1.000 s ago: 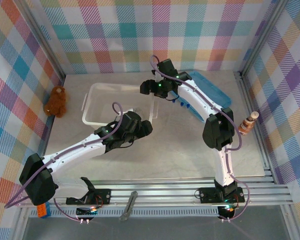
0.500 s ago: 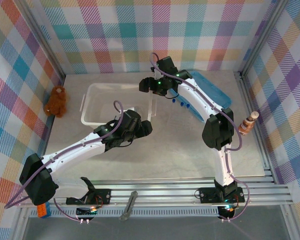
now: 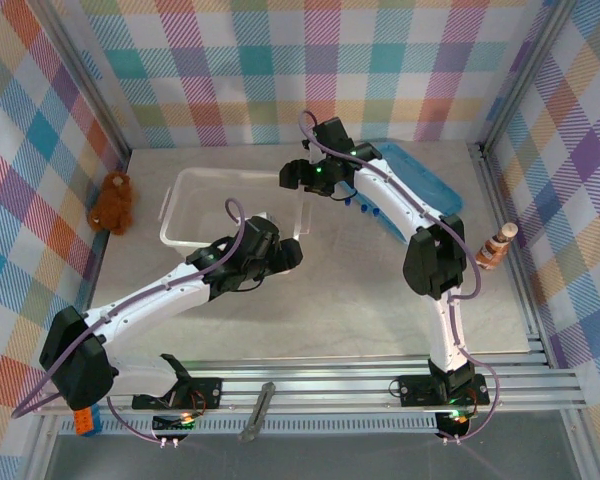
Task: Organize the chemistry lab equipment
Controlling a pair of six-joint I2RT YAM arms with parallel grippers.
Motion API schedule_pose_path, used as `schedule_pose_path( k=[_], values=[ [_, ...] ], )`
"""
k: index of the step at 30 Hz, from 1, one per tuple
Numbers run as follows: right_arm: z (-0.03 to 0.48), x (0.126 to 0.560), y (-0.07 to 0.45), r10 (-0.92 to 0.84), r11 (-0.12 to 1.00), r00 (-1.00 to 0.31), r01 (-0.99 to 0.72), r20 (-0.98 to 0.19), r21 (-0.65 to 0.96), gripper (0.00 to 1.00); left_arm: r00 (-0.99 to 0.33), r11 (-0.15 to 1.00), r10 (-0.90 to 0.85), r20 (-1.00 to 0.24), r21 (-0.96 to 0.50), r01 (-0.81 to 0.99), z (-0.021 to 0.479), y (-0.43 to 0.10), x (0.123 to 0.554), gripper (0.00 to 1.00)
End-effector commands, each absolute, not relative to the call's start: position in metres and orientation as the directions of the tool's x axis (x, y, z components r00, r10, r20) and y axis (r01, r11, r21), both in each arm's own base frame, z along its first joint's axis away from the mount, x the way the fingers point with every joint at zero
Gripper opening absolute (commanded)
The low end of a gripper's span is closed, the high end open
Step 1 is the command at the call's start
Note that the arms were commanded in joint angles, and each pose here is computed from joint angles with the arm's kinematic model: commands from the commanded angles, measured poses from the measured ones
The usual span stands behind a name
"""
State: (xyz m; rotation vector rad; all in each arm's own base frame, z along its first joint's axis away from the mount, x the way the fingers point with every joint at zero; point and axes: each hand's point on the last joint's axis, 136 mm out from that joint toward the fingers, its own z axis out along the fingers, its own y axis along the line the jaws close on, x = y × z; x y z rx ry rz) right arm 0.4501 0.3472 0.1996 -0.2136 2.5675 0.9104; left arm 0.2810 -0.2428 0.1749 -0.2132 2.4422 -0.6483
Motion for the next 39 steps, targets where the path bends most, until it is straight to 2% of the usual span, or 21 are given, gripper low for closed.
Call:
schedule_pose_path(
  k=[1,11,25,33,39],
  values=[
    [0.202,0.451,0.349,-0.013,0.764,-0.898,-0.293,-0.44,0.575,0.73,-0.802,0.856,-0.292,-0.521,-0.517,0.025,0.182,-0.25,0.289,0.73],
    [0.212,0.461,0.303,-0.005,0.89,-0.859,-0.237,-0.512,0.39,0.75,-0.831,0.839,-0.263,-0.49,-0.541,0.054,0.171,-0.273,0.298,0.73],
    [0.284,0.435,0.257,0.047,0.916,-0.751,-0.23,-0.658,0.328,0.79,-0.838,0.814,-0.18,-0.515,-0.557,0.167,0.179,-0.303,0.309,0.73],
    [0.254,0.43,0.173,0.268,0.91,-0.787,0.018,-0.555,0.415,0.81,-0.812,0.801,-0.131,-0.569,-0.544,0.252,0.219,-0.295,0.277,0.74],
    [0.23,0.413,0.127,0.448,0.852,-0.741,0.185,-0.5,0.49,0.81,-0.794,0.79,-0.092,-0.601,-0.529,0.309,0.24,-0.285,0.254,0.74]
  ],
)
